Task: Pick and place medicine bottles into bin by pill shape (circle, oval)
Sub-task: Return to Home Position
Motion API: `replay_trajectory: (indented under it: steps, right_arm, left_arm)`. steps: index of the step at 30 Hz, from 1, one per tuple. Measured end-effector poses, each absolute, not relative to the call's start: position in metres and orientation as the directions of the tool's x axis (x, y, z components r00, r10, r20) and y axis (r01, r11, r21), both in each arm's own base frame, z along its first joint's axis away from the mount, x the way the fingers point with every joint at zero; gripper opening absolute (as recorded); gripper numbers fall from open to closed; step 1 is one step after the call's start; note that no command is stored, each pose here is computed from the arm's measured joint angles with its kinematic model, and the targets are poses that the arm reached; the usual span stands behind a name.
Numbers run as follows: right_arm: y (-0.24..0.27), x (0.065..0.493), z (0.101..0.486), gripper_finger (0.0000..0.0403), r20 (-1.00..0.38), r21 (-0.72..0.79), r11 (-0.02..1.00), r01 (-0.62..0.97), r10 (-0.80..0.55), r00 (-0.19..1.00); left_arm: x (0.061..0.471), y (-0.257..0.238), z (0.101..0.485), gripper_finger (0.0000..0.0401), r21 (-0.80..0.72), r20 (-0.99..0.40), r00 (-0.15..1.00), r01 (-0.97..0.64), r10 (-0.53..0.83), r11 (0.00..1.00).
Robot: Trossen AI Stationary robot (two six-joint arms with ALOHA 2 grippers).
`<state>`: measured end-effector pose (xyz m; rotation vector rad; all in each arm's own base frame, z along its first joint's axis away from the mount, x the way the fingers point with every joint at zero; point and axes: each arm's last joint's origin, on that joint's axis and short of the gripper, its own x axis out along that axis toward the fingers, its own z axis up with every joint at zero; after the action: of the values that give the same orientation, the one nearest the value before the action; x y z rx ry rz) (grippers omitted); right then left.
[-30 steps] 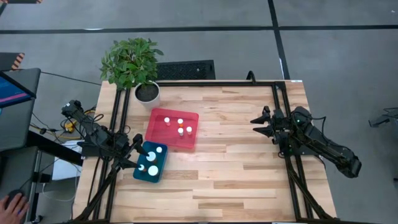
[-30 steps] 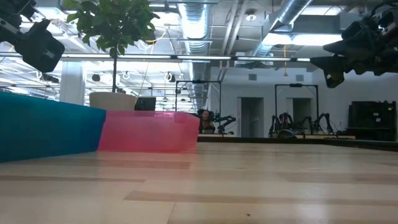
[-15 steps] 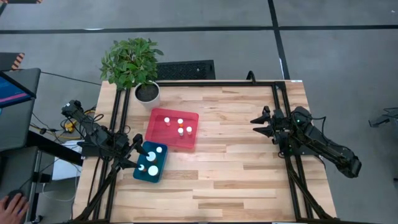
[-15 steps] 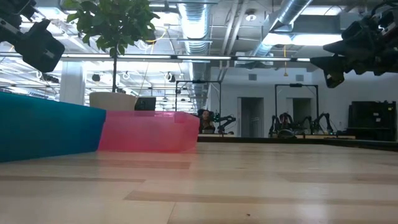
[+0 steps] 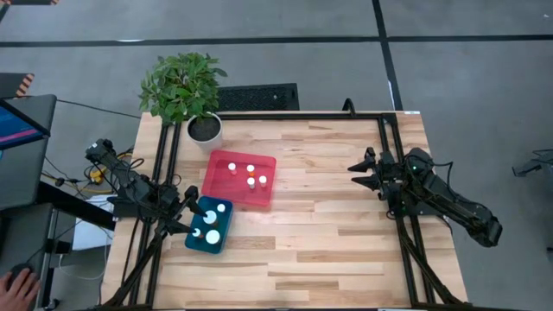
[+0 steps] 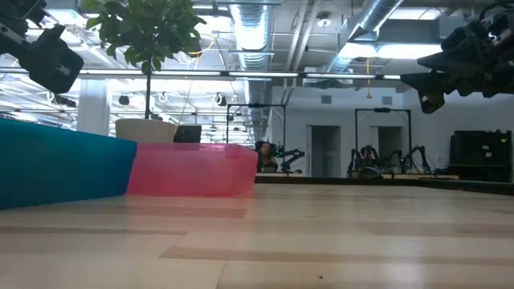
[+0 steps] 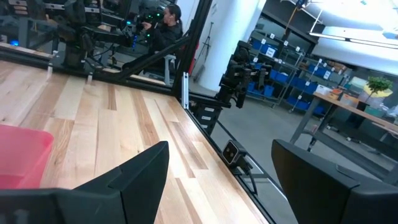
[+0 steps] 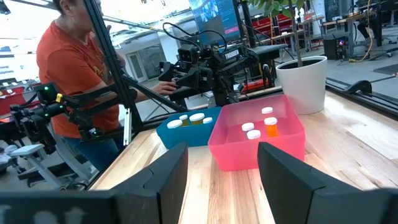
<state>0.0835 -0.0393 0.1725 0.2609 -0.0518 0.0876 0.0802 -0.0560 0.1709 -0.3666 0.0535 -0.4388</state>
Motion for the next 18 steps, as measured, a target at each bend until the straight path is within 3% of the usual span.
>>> replay_trajectory:
  steps: [18]
  right_arm:
    - [-0.0393, 0.0835, 0.1725, 0.0209, 0.062, 0.255, 0.962, -0.093, 0.08, 0.995]
  left_arm:
    - [0.0802, -0.056, 0.1709, 0.0277, -0.358, 0.028, 0.905, 0.405, -0.425, 0.841]
